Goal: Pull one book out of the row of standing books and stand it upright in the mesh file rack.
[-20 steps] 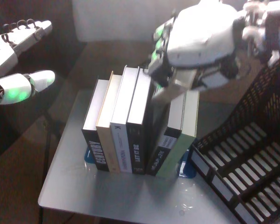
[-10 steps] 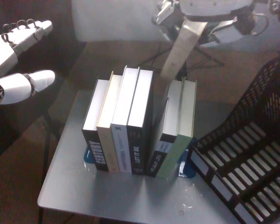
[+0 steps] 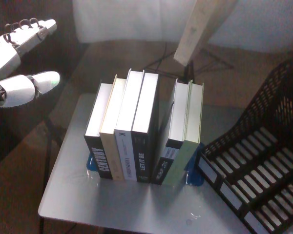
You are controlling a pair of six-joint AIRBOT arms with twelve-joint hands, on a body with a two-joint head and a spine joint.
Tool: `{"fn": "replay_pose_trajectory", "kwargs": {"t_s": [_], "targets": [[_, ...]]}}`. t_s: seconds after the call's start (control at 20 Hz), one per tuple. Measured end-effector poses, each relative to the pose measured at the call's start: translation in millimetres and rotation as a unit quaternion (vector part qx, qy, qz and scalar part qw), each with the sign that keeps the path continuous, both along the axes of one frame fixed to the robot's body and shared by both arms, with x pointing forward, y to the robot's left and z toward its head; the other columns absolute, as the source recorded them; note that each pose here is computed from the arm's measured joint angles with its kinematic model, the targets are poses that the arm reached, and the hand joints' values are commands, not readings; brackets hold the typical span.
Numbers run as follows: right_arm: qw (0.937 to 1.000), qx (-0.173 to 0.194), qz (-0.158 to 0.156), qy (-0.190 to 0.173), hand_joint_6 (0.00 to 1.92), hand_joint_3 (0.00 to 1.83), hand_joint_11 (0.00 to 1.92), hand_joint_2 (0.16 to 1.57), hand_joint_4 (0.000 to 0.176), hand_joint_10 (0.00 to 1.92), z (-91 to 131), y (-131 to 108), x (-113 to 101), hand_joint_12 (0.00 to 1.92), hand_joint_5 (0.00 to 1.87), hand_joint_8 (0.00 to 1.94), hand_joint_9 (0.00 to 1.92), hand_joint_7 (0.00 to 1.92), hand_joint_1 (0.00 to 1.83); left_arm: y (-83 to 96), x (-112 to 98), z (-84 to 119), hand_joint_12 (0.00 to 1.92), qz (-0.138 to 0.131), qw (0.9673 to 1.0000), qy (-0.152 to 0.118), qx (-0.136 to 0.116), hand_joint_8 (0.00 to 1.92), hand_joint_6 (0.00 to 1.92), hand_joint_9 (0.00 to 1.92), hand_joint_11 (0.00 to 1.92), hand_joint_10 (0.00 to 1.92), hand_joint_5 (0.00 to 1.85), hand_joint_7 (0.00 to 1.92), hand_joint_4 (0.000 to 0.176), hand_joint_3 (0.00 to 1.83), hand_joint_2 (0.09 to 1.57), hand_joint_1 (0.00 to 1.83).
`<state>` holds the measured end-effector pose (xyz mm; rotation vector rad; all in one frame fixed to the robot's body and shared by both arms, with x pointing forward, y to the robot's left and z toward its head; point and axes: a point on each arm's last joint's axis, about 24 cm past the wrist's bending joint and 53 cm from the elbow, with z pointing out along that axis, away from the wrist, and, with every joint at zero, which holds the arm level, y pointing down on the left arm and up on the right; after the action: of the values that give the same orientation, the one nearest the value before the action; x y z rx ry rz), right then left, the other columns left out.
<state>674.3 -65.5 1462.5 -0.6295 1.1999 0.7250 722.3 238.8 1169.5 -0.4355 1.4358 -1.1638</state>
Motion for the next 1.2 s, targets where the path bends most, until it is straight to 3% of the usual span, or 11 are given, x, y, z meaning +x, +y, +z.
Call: {"fn": "replay_pose_trajectory", "kwargs": {"t_s": [0.05,0.15,0.25,0.35,0.5,0.6,0.75,0.9,1.15,1.2], "targets": [[0.9999,0.004,-0.005,-0.009,1.25,0.0,0.29,1.2,0.0,1.51,7.2,-3.9,-1.4,1.89,0.78,1.26,0.71,0.84,1.35,0.1,0.1,-0.1,0.0,0.0,1.0,0.0,0.0,0.0,0.0,0.0,0.0,0.0,0.0,0.0,0.059,0.0,1.38,0.39],[0.9996,0.01,-0.012,-0.024,1.16,0.0,0.39,1.2,0.0,1.58,18.4,-10.2,-6.6,1.92,0.79,1.29,0.71,0.84,1.35,0.0,0.0,-0.1,0.0,0.0,1.0,0.0,0.0,0.0,0.01,0.0,0.0,0.0,0.01,0.0,0.047,0.0,1.38,0.4],[0.9993,0.006,-0.015,-0.033,1.22,0.0,0.41,1.2,0.0,1.53,20.9,-12.6,-10.2,1.92,0.78,1.24,0.73,0.86,1.35,0.0,0.0,-0.1,0.0,0.0,1.0,0.001,-0.001,0.0,0.0,0.0,0.0,0.0,0.01,0.0,0.055,0.0,1.38,0.41],[0.999,0.004,-0.02,-0.039,1.25,0.0,0.38,1.2,0.0,1.51,21.9,-18.2,-13.2,1.91,0.77,1.23,0.74,0.86,1.35,-0.1,-0.1,-0.1,0.0,0.0,1.0,0.001,-0.002,0.0,0.01,0.0,0.0,0.0,0.02,0.0,0.052,0.0,1.37,0.43],[0.9979,0.012,-0.049,-0.04,1.25,0.0,0.42,1.2,0.0,1.53,30.7,-47.9,-16.9,1.84,0.71,1.26,0.76,0.85,1.35,-0.2,-0.1,-0.5,0.0,0.0,1.0,0.002,-0.004,0.0,0.0,0.0,0.0,0.0,0.01,0.0,0.049,0.0,1.38,0.42],[0.9966,0.005,-0.074,-0.036,1.32,0.0,0.46,1.22,0.0,1.52,28.8,-65.8,-16.3,1.77,0.68,1.29,0.76,0.81,1.35,-1.3,-0.9,-1.2,0.0,0.0,1.0,0.005,-0.008,0.0,0.01,0.0,0.0,0.0,0.03,0.0,0.051,0.0,1.37,0.44],[0.9959,-0.008,-0.086,-0.028,1.32,0.0,0.51,1.21,0.0,1.48,20.1,-75.9,-17.0,1.68,0.68,1.23,0.79,0.84,1.35,-1.7,-0.8,-1.1,0.0,0.0,1.0,0.005,-0.007,0.0,0.0,0.0,0.0,0.0,0.02,0.0,0.06,0.0,1.37,0.42],[0.9955,-0.017,-0.09,-0.025,1.28,0.0,0.62,1.2,0.0,1.5,14.8,-78.3,-18.4,1.72,0.71,1.23,0.81,0.82,1.35,-3.2,-1.7,-1.7,0.0,-0.001,0.9999,0.006,-0.01,0.0,0.0,0.0,0.0,0.0,0.02,0.0,0.05,0.0,1.37,0.44],[0.9945,-0.027,-0.1,-0.01,1.26,0.0,0.47,1.21,0.0,1.55,3.3,-86.0,-16.2,1.87,0.73,1.24,0.74,0.83,1.35,-2.6,-2.4,-3.3,0.0,0.004,0.9998,0.011,-0.017,0.0,0.0,0.0,0.0,0.0,0.02,0.0,0.044,0.0,1.38,0.44],[0.9944,-0.029,-0.102,-0.007,1.23,0.0,0.39,1.2,0.0,1.56,0.5,-86.9,-15.4,1.91,0.78,1.23,0.7,0.84,1.35,-3.2,-2.7,-3.6,0.0,0.003,0.9998,0.011,-0.016,0.0,0.01,0.0,0.0,0.0,0.03,0.0,0.032,0.0,1.38,0.47]]}}
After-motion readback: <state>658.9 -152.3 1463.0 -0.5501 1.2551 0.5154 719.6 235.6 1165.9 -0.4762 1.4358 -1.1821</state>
